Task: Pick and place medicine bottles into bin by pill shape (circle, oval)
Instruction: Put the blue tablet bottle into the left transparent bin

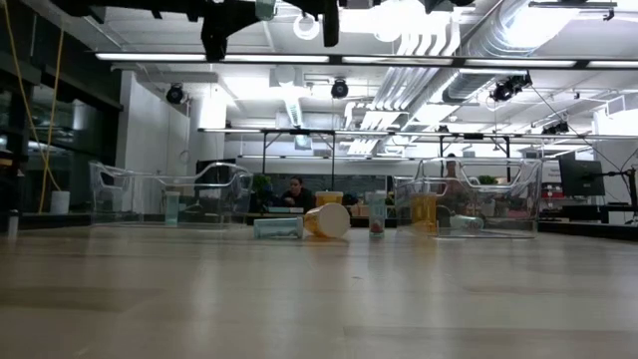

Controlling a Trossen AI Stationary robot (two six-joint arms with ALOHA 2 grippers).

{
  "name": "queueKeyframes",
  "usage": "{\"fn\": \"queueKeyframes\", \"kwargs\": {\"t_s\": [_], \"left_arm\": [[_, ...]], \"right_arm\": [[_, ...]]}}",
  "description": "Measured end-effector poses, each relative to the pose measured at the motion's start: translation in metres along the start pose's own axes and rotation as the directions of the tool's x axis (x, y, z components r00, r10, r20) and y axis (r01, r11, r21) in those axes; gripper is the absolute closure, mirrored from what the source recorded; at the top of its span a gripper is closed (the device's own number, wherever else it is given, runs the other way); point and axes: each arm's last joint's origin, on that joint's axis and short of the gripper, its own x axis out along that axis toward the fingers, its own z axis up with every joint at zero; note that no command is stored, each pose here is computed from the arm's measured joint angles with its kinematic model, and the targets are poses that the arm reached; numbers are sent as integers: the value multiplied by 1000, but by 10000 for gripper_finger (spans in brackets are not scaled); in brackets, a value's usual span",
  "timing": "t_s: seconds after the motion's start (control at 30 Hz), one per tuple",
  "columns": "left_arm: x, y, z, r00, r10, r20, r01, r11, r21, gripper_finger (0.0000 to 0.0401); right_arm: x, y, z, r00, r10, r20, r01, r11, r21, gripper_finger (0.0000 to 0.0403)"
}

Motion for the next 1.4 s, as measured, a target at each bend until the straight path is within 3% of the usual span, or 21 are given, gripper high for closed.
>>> {"fn": "queueKeyframes", "kwargs": {"t_s": [0.53,0.93,1.4], "left_arm": [[5,4,5,999,-31,42,34,997,-66,213],[5,4,5,999,-36,35,38,997,-67,282],[5,4,5,998,-52,32,54,997,-62,295]], "right_arm": [[0,1,2,1000,15,20,-14,1000,-21,302],[0,0,2,1000,5,16,-5,1000,-25,302],[0,1,2,1000,16,14,-15,1000,-21,299]]}}
